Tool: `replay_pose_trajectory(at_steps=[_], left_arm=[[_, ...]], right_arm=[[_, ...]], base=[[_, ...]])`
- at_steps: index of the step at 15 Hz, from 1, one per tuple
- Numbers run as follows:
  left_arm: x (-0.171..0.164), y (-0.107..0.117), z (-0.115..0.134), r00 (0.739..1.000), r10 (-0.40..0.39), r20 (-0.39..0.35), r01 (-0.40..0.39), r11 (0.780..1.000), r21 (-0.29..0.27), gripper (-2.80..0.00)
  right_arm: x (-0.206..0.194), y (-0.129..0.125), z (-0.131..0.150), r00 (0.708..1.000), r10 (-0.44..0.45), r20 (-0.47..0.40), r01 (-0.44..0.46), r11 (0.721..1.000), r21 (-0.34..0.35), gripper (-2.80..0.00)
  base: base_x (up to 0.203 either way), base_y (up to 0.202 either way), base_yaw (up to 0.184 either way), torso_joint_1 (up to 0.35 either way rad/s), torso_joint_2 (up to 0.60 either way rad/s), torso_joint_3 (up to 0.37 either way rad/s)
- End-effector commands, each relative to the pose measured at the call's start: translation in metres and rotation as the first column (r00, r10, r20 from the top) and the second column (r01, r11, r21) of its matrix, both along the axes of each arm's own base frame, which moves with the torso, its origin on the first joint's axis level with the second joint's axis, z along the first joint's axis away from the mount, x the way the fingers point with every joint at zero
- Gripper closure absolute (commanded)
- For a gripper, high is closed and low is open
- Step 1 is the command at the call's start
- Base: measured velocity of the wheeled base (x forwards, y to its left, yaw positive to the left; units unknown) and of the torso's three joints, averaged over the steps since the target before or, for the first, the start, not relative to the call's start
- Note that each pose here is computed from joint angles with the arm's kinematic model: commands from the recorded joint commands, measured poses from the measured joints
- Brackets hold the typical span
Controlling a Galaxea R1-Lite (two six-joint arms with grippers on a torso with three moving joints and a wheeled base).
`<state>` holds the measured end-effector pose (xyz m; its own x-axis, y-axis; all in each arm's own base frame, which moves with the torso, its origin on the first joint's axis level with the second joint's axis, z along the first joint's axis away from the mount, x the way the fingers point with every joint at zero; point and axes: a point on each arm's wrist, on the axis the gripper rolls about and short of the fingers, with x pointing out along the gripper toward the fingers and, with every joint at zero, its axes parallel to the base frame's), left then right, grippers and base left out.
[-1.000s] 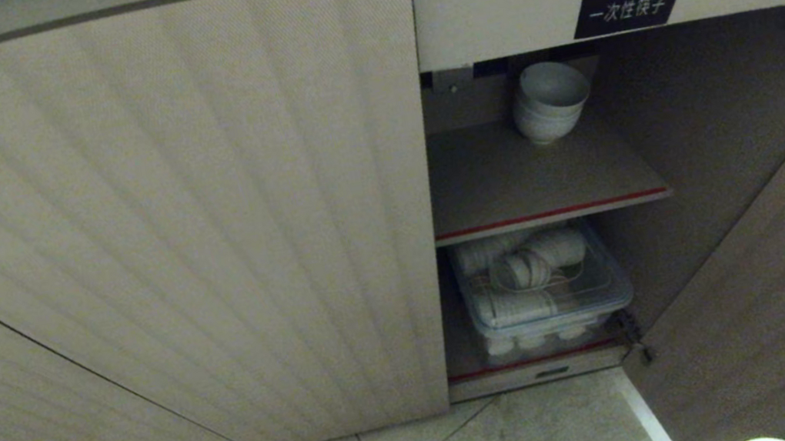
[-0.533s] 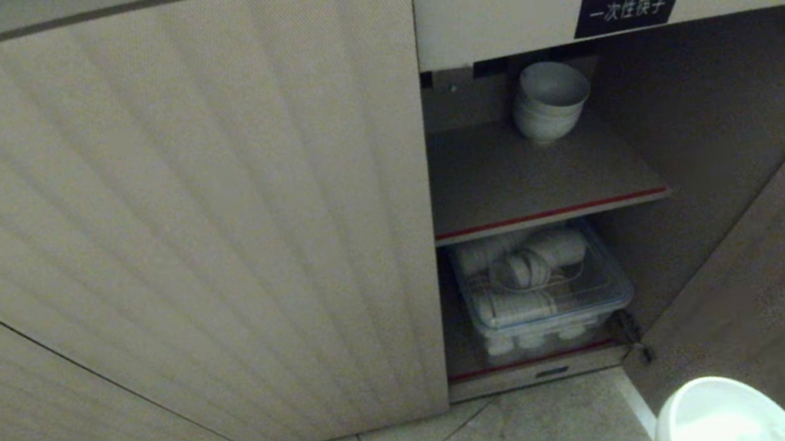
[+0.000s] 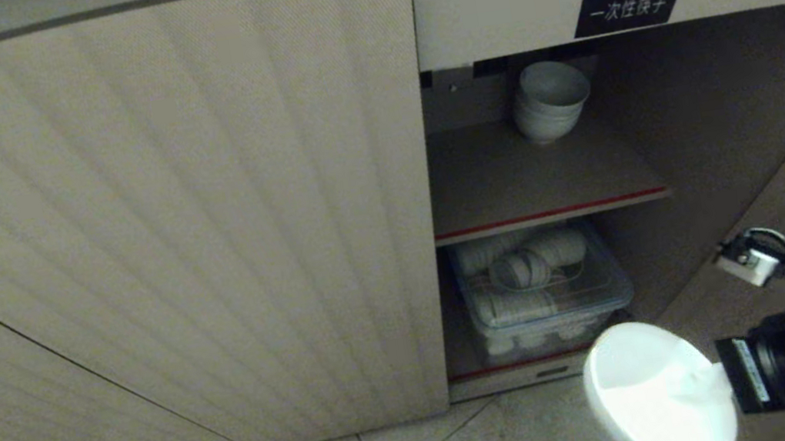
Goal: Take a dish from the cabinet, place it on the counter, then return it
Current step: Put it back into the cabinet
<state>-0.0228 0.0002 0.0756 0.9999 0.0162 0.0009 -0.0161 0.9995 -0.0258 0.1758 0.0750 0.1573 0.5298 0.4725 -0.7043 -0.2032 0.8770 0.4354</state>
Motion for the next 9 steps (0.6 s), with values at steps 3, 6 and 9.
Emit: replay_pose_trajectory(at_steps=[3,6,9], left_arm=[[0.000,0.000,0.000,1.000,0.001,0.001,-0.001,1.000,0.000,0.00],[0.000,0.000,0.000,1.000,0.001,0.001,-0.001,1.000,0.000,0.00],[0.000,0.000,0.000,1.000,0.001,0.001,-0.001,1.000,0.000,0.00]], right_arm=[[0.028,0.024,-0.002,0.995,-0.099,-0.030,0.099,0.995,0.004,0.00],[0.042,0.032,0.003,0.981,-0.194,-0.029,0.194,0.981,0.016,0.00],[0.047,0.040,0.006,0.969,-0.242,-0.052,0.245,0.968,0.054,0.00]], base=[[0.000,0.000,0.000,0.000,0.00,0.000],[0.000,0.000,0.000,0.000,0.00,0.000],[0.000,0.000,0.000,0.000,0.00,0.000]])
